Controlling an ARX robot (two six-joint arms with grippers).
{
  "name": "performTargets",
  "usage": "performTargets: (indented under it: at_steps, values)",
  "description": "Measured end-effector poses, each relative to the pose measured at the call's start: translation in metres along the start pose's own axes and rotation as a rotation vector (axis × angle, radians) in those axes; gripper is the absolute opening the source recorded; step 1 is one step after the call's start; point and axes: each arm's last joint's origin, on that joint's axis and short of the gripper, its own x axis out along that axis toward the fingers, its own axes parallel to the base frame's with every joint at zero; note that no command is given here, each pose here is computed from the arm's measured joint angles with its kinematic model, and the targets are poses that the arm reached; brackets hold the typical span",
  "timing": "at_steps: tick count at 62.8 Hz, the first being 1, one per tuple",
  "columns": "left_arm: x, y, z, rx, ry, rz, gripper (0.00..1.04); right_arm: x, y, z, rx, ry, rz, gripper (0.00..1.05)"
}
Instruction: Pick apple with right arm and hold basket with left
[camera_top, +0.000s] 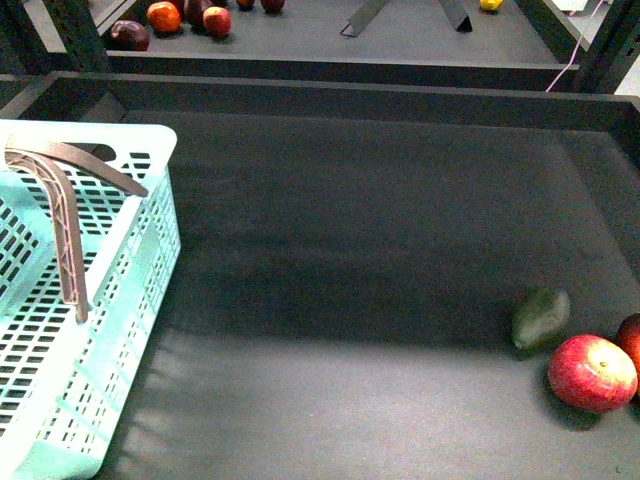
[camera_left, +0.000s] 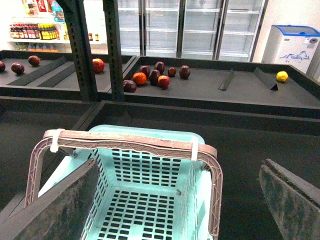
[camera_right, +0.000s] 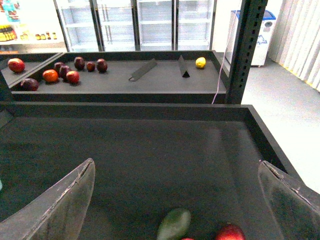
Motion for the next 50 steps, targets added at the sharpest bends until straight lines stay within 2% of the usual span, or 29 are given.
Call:
performTargets:
  at_steps: [24,26,29,30,31,33,37,45,50]
  values:
    - [0.000,0.000,0.000,0.000,0.000,0.000,0.98,0.000,0.000,0.000,0.000,0.000,0.000,0.96]
    - [0.000,0.000,-0.001,-0.022,0.032,0.022,0.98,0.000,0.000,0.000,0.000,0.000,0.000,0.96]
    - [0.002,0.000,0.000,-0.111,0.258,0.150,0.98,0.000,0.000,0.000,0.000,0.000,-0.002,0.96]
    - [0.002,0.000,0.000,-0.118,0.277,0.159,0.98,0.000,0.000,0.000,0.000,0.000,-0.002,0.96]
    - [0.004,0.001,0.001,-0.151,0.362,0.207,0.98,0.000,0.000,0.000,0.000,0.000,0.000,0.96]
    - [0.009,0.001,0.002,-0.202,0.447,0.249,0.98,0.000,0.000,0.000,0.000,0.000,0.001,0.96]
    - [0.019,0.003,0.007,-0.294,0.483,0.278,0.98,0.000,0.000,0.000,0.000,0.000,0.000,0.96]
    - [0.049,0.011,0.028,-0.516,0.464,0.289,0.98,0.000,0.000,0.000,0.000,0.000,0.000,0.96]
    - [0.074,0.021,0.029,-0.720,0.496,0.284,0.98,0.000,0.000,0.000,0.000,0.000,0.000,0.96]
